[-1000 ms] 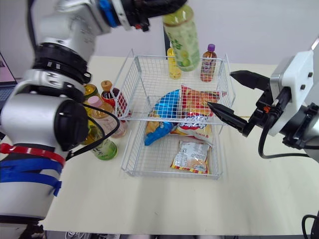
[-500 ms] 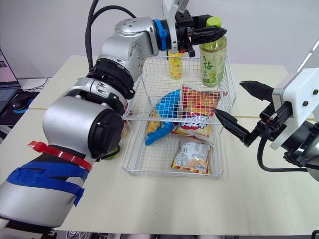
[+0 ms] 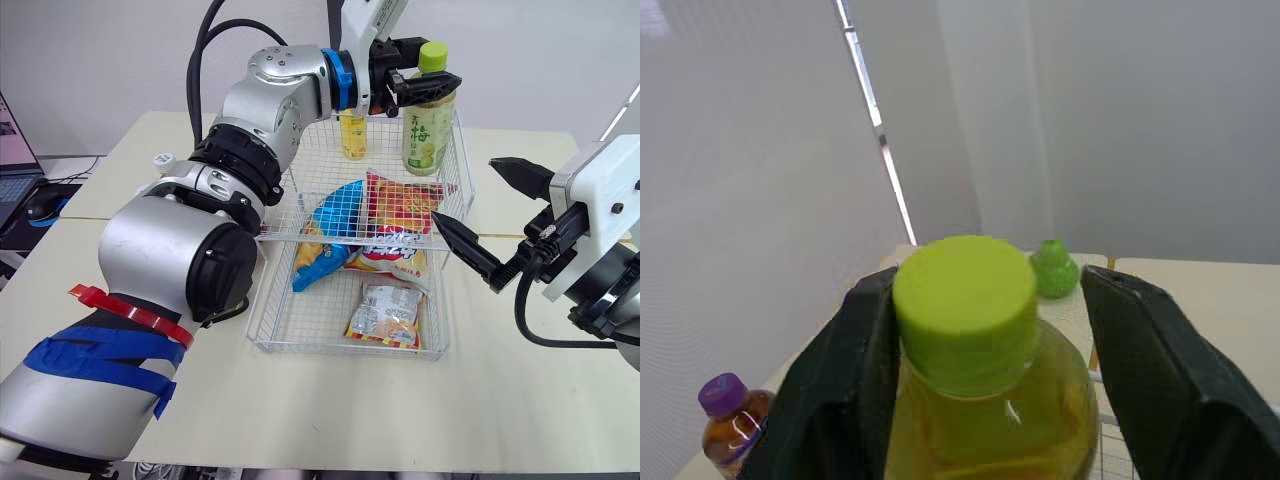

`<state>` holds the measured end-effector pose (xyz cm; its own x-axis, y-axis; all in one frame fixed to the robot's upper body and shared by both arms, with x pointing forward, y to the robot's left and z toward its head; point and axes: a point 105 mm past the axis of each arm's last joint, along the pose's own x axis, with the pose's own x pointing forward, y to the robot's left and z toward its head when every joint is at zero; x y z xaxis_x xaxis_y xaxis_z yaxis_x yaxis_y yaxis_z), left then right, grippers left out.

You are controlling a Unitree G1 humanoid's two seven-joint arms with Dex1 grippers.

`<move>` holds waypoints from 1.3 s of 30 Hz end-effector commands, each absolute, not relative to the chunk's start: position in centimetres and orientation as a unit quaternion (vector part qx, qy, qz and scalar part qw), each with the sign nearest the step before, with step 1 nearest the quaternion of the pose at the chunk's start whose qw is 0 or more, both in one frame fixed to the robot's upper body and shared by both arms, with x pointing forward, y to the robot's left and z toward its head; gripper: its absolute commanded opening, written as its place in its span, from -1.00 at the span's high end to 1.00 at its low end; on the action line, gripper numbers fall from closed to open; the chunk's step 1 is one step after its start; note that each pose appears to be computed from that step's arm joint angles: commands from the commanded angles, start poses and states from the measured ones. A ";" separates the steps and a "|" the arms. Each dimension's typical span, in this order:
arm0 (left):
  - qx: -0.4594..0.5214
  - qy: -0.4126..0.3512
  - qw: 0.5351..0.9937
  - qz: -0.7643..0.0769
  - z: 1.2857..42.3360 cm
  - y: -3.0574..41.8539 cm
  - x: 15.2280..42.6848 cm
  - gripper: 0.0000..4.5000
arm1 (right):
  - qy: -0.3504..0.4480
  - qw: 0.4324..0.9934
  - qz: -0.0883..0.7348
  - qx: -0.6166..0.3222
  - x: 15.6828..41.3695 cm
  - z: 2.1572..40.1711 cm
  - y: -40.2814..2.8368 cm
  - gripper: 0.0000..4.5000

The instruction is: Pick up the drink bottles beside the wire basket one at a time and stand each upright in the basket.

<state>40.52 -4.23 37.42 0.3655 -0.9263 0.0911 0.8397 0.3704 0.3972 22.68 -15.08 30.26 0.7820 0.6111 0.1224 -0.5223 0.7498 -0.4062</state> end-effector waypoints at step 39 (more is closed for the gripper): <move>0.109 -0.253 0.952 -0.133 34.7 26.3 27.2 -0.99 | -0.173 0.713 0.662 -0.151 29.5 33.1 -3.7 -1.00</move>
<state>29.23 26.10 33.50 0.8477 -0.3376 0.4092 0.2442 0.9331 0.2640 30.10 -3.77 31.82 0.0951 0.9949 0.0334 -0.9125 0.1005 -0.3964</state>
